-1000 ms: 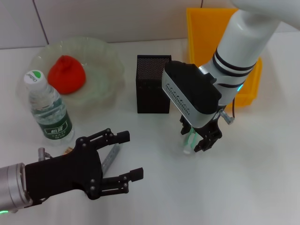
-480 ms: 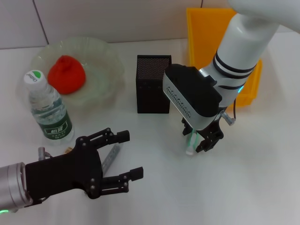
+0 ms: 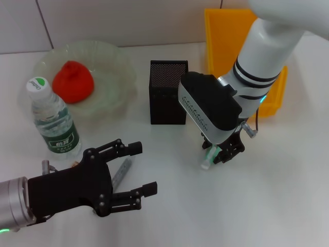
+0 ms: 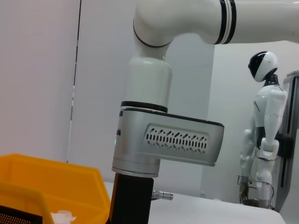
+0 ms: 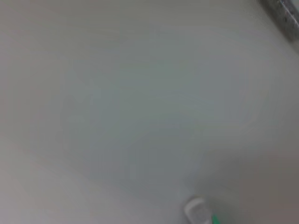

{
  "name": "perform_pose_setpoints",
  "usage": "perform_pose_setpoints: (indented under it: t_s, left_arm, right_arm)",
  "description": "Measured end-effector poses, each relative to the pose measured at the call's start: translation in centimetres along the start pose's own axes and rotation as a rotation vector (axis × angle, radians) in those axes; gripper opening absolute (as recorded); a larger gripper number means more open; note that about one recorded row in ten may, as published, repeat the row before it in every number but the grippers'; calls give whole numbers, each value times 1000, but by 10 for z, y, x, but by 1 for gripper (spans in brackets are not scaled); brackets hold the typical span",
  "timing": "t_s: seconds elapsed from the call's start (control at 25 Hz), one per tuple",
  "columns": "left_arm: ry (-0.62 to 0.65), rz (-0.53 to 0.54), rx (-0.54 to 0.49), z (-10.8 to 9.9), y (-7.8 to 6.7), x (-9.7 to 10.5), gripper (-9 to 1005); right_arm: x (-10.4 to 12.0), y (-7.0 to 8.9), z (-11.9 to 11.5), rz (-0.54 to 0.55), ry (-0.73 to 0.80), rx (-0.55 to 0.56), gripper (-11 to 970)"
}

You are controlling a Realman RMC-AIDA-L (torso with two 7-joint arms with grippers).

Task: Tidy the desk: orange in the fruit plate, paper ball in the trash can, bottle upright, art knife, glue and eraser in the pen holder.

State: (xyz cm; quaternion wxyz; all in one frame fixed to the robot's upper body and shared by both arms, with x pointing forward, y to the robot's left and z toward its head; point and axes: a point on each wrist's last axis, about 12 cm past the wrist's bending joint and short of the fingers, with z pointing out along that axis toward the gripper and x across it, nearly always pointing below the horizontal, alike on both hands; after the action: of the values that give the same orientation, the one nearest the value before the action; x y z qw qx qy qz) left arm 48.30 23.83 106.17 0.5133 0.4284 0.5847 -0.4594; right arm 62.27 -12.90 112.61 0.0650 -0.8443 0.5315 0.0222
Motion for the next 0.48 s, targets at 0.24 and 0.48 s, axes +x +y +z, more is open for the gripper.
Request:
perform_pose_setpoints:
  t_s: [0.24, 0.48]
  left_arm:
    - [-1, 3, 1, 1, 1, -1, 848]
    - [-1, 4, 2, 1, 1, -1, 848]
  right_arm:
    - [0, 0, 2, 7, 17, 3, 423]
    - [-1, -1, 1, 15, 18, 5, 371]
